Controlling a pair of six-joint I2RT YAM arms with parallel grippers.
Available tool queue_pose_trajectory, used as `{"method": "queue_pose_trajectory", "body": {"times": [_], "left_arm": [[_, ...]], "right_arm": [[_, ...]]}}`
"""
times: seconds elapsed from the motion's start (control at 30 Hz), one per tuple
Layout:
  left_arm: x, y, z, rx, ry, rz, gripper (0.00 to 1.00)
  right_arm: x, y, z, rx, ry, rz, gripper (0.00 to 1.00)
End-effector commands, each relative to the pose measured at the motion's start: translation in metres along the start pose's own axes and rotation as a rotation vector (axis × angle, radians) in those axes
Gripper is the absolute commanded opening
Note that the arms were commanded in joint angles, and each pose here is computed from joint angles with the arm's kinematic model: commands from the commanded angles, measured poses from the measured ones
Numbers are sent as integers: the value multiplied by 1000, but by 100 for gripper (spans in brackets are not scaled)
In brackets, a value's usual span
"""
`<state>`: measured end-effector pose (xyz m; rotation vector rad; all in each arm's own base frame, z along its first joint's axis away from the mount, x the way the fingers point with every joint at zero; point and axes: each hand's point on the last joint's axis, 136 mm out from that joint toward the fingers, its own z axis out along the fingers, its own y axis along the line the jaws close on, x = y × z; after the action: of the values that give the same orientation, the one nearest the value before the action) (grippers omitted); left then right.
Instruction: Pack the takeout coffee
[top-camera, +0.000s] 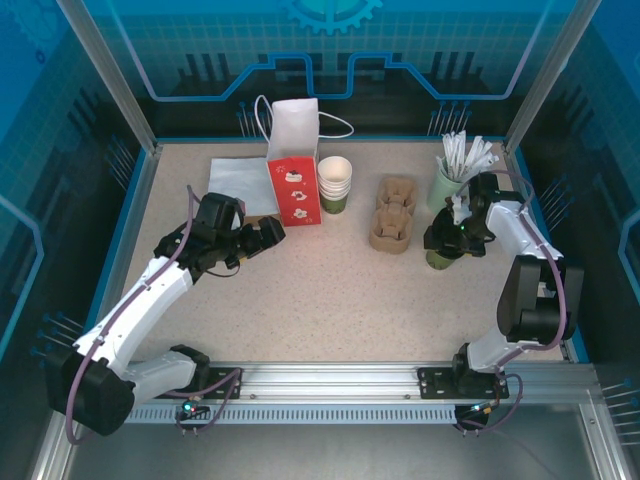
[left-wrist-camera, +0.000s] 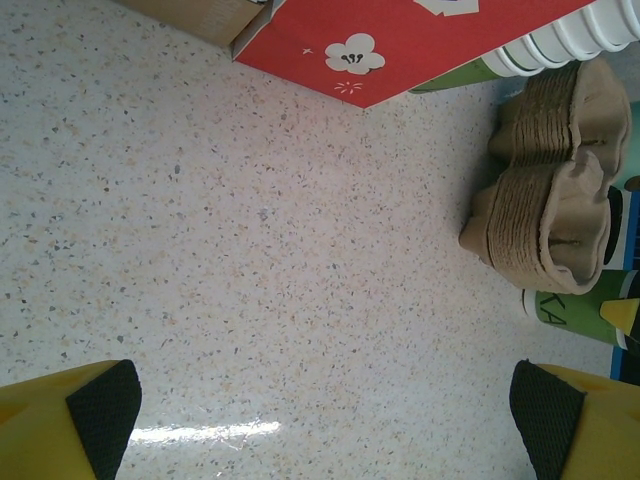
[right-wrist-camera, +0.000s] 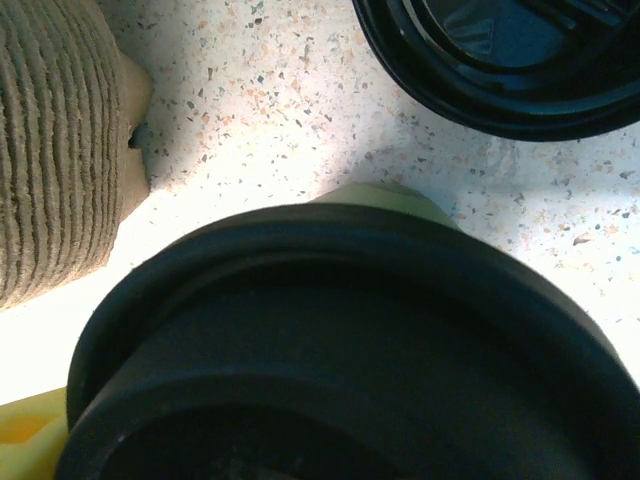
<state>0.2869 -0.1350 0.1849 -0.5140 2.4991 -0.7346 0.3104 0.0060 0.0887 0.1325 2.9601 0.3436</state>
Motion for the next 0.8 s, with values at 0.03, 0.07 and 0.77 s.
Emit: {"method": "queue_pose_trajectory", "body": {"times": [0.03, 0.07, 0.77], "left_arm": [[-10, -2, -5, -10, -24, 24, 99], [-10, -2, -5, -9, -25, 25, 99], [-11, -9, -12, 12, -24, 36, 99]], "right_arm": [[8, -3, 13, -25, 44, 6, 92], [8, -4, 13, -23, 44, 8, 94], [-1, -3, -21, 18, -30, 6, 100]]}}
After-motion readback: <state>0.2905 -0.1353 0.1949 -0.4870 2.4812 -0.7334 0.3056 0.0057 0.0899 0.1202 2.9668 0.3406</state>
